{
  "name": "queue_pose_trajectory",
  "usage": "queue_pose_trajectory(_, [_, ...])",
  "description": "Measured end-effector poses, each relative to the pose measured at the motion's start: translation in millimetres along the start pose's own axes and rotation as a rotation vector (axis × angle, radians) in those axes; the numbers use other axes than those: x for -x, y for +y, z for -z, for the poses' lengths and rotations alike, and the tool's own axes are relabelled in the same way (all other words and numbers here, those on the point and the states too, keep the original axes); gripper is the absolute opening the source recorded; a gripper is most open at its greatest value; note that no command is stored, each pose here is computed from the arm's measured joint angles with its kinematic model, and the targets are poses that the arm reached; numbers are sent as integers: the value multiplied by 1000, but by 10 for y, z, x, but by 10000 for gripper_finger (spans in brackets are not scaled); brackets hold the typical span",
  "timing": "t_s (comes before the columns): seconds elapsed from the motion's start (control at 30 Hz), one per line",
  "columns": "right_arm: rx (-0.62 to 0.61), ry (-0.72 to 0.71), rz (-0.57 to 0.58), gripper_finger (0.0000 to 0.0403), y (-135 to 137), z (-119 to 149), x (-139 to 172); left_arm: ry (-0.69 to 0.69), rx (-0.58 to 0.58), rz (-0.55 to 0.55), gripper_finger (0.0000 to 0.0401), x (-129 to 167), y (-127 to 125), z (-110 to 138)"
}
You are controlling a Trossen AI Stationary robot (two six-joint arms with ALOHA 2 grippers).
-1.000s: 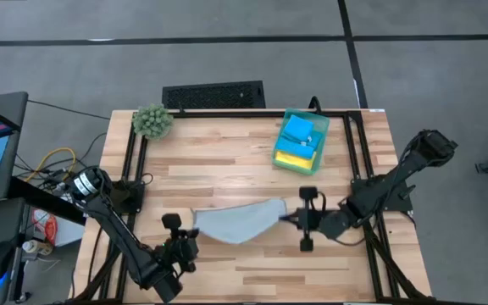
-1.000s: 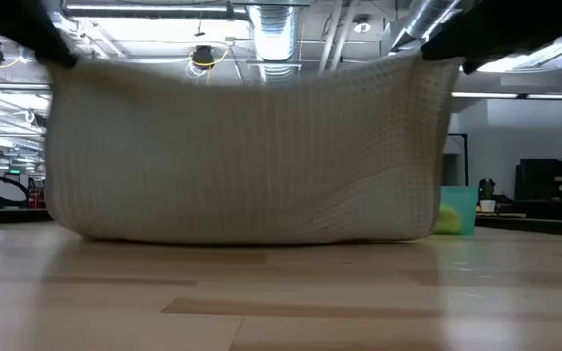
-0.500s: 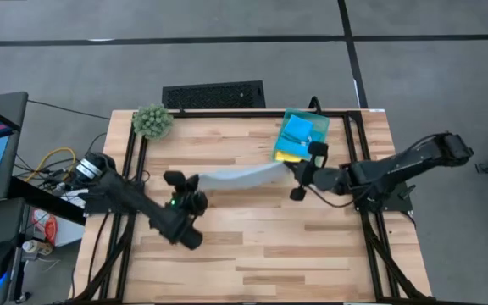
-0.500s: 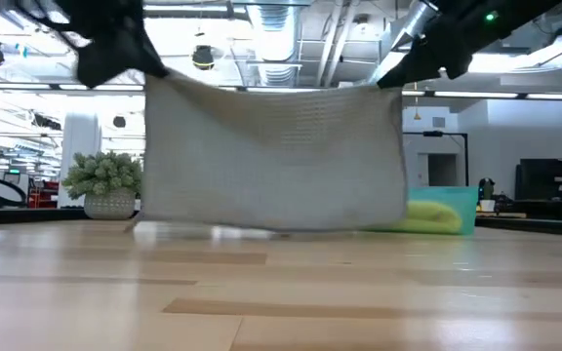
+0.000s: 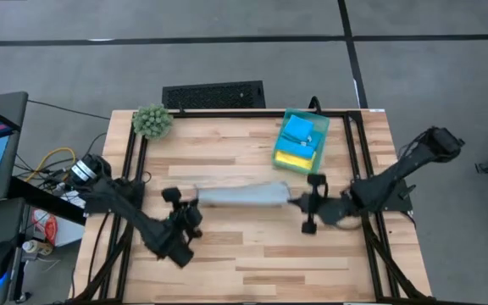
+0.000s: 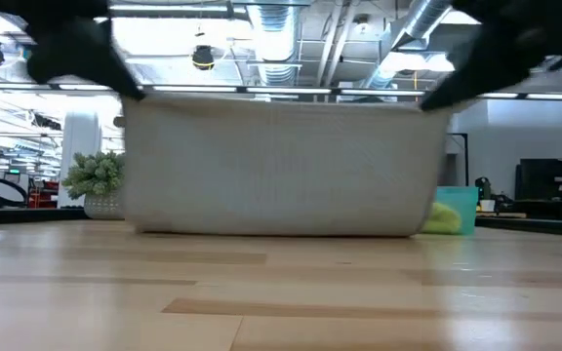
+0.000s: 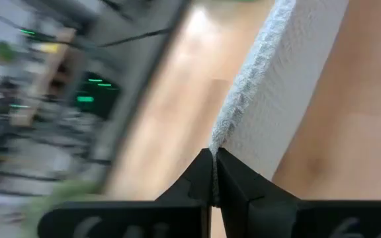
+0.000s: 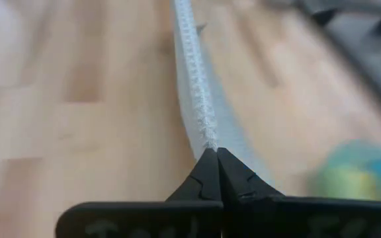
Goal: Fold microfiber towels
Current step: Fold the gray towel
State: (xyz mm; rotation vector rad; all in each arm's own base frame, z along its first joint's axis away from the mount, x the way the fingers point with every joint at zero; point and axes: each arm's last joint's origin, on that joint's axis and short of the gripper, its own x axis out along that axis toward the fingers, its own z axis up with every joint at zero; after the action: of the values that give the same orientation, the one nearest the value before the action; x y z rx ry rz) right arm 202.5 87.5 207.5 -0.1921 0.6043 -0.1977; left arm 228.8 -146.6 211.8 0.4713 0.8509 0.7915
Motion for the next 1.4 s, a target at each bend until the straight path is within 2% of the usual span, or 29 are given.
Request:
queue_pose_trajectory(0.23, [-112,5,-183,2,691,299,0,-30,180,317,0,282,-421,260])
queue_pose_trajectory(0.33, [-140,-10,-185,3,843,371,-74,-55,249,383,0,325,-511,309])
queue_pose_trajectory(0.43, [-141,9,-151,3,874,436,-218,-29,279,412,0,290,-549,368])
queue_pose_trajectory(0.67, [-161,72,-49,6,709,473,-479,0,284,370,0,174,-533,471])
queue_pose_trajectory(1.0, [-179,146,69,7,311,377,-464,52,252,267,0,-82,-435,387])
queue_pose_trajectory(1.23, [-183,194,54,8,221,387,-562,109,208,237,0,-276,-380,301])
queue_pose_trajectory(1.4, [-165,207,59,9,225,430,-682,127,203,243,0,-301,-376,292])
